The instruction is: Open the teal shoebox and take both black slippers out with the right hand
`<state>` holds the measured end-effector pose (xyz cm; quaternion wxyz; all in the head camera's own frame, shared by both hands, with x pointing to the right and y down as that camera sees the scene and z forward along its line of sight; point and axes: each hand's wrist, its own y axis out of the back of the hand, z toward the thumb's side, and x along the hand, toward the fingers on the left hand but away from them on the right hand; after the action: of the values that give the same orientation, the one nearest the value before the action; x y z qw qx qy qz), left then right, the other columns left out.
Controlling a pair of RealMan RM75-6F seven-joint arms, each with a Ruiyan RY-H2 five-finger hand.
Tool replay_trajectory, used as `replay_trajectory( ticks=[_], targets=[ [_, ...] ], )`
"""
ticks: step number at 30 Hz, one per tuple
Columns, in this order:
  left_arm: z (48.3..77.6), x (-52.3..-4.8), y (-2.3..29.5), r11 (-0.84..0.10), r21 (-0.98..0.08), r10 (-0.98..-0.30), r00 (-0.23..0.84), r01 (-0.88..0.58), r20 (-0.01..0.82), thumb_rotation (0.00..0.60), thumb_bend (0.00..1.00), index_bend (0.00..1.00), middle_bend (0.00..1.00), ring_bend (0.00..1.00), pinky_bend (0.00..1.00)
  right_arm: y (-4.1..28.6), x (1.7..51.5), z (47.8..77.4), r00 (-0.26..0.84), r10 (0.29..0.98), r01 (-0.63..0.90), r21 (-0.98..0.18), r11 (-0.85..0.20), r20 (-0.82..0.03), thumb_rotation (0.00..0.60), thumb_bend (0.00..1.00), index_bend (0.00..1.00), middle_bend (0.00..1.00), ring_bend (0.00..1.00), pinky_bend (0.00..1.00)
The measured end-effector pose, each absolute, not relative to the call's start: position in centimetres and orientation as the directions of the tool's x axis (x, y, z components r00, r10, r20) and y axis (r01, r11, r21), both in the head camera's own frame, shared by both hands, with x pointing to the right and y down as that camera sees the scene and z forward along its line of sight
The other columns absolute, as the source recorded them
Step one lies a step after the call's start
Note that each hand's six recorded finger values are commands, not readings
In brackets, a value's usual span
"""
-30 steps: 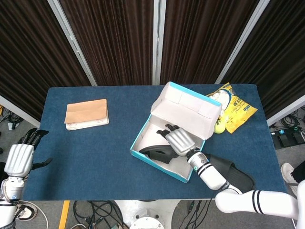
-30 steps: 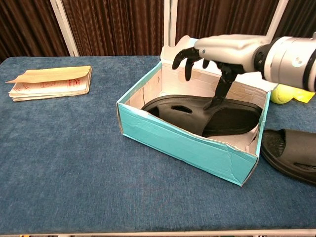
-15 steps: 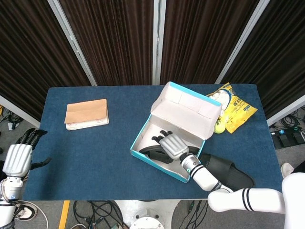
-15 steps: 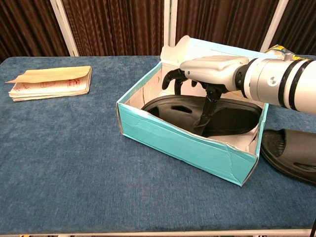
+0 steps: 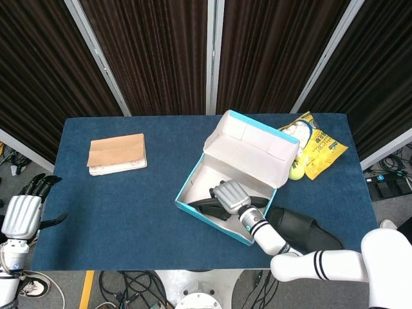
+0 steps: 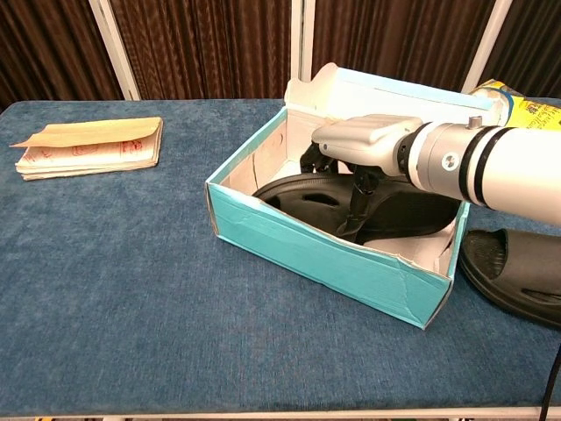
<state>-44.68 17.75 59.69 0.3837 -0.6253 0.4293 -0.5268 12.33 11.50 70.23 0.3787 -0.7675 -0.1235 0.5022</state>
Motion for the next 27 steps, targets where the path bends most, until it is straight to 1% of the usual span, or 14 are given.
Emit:
replay_trajectory(
  ticks=[4,7,9,17,22,27],
  targets=[
    [59.8,-44.7,17.8,-0.34,-0.931,-0.94,0.076,-0.135,0.332,0.6,0.07,0.21,0.2,0.11,0.33,11.2,12.3,70.0,0.459,0.595,-0.186,-0.726,-0.662,-0.66,0.6,0.25,0.7,0.62,0.51,0.7],
    [59.8,-44.6,17.8,-0.34,-0.931,-0.94,0.079,-0.135,0.332,0.6,0.07,0.21,0.2,0.11,0.33,11.0,12.2,69.4,0.466,0.616,-0.171,-0.747,-0.642,-0.636,0.6,0.3,0.72,0.63,0.52,0.71],
    [59.8,-44.6,17.7,-0.339,-0.931,-0.94,0.08,-0.135,0.33,0.6,0.07,0.21,0.2,0.11,0.33,10.9,12.2,68.9,0.474,0.629,-0.156,-0.762,-0.628,-0.616,0.6,0.31,0.72,0.64,0.52,0.72],
    [59.6,-44.5,17.7,-0.336,-0.932,-0.941,0.082,-0.134,0.327,0.6,0.07,0.21,0.2,0.11,0.33,9.7,12.2,66.4,0.498,0.689,-0.076,-0.818,-0.57,-0.527,0.6,0.35,0.73,0.64,0.53,0.72],
    [59.5,-44.5,17.6,-0.334,-0.933,-0.942,0.083,-0.132,0.326,0.6,0.07,0.21,0.2,0.11,0.33,7.9,11.3,64.4,0.522,0.731,-0.01,-0.86,-0.51,-0.439,0.6,0.36,0.74,0.64,0.53,0.72],
    [59.3,-44.6,17.5,-0.333,-0.933,-0.942,0.089,-0.136,0.323,0.6,0.07,0.21,0.2,0.11,0.33,5.7,8.9,62.3,0.56,0.745,0.01,-0.896,-0.443,-0.362,0.6,0.37,0.74,0.65,0.54,0.73]
  ],
)
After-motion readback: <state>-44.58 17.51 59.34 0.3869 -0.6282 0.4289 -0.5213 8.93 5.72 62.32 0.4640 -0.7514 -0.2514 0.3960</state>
